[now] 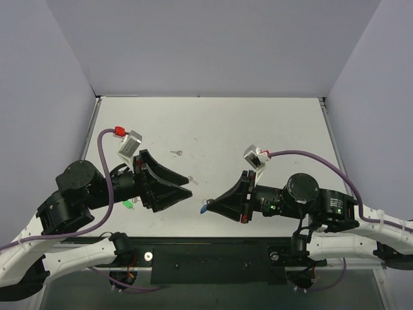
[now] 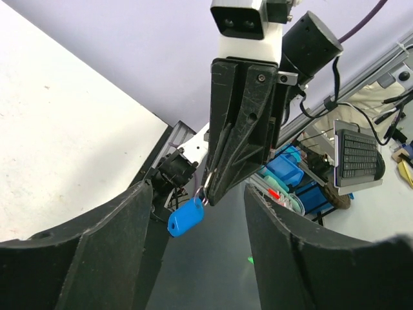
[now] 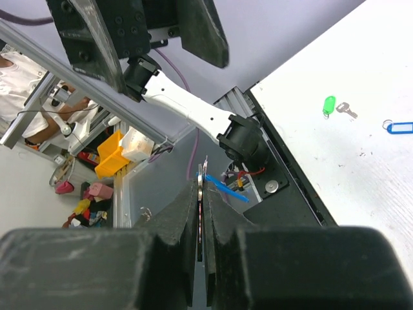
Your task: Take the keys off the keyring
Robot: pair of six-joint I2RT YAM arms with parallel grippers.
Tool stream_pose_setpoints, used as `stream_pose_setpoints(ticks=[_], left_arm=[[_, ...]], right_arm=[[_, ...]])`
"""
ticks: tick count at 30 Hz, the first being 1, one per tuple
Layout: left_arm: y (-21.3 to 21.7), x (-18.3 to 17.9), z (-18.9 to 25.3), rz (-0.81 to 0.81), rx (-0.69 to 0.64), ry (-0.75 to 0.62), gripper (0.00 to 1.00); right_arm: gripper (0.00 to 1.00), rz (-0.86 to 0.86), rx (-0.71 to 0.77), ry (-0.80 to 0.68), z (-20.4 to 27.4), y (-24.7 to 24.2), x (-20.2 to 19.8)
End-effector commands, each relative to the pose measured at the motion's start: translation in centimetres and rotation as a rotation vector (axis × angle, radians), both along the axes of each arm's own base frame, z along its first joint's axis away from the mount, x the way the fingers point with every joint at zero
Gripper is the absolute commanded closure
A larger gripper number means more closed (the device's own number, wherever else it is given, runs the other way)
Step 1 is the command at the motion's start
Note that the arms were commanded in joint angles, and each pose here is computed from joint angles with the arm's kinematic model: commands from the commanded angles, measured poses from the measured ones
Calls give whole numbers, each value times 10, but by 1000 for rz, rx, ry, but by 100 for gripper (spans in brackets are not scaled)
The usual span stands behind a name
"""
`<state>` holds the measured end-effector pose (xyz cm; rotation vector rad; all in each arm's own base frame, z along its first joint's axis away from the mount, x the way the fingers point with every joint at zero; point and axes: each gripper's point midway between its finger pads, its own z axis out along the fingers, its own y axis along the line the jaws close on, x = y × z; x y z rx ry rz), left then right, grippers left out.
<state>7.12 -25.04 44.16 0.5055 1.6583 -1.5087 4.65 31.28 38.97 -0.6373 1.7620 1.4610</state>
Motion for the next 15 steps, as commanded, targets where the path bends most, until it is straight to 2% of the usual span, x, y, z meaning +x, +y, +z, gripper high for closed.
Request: stream_pose_setpoints(ticks=[1,9,15], left_arm=[[-4,-11,13,-74,10,-26,33],[-28,-16,11,-180,29,-23,37],[-31,-9,-7,-146,59,15,42]], right_arm=[[100,15,118,-72,23,-12,-5],[100,27,191,-124,24,-24,-9],[100,31,186,-99,14,-15,3]])
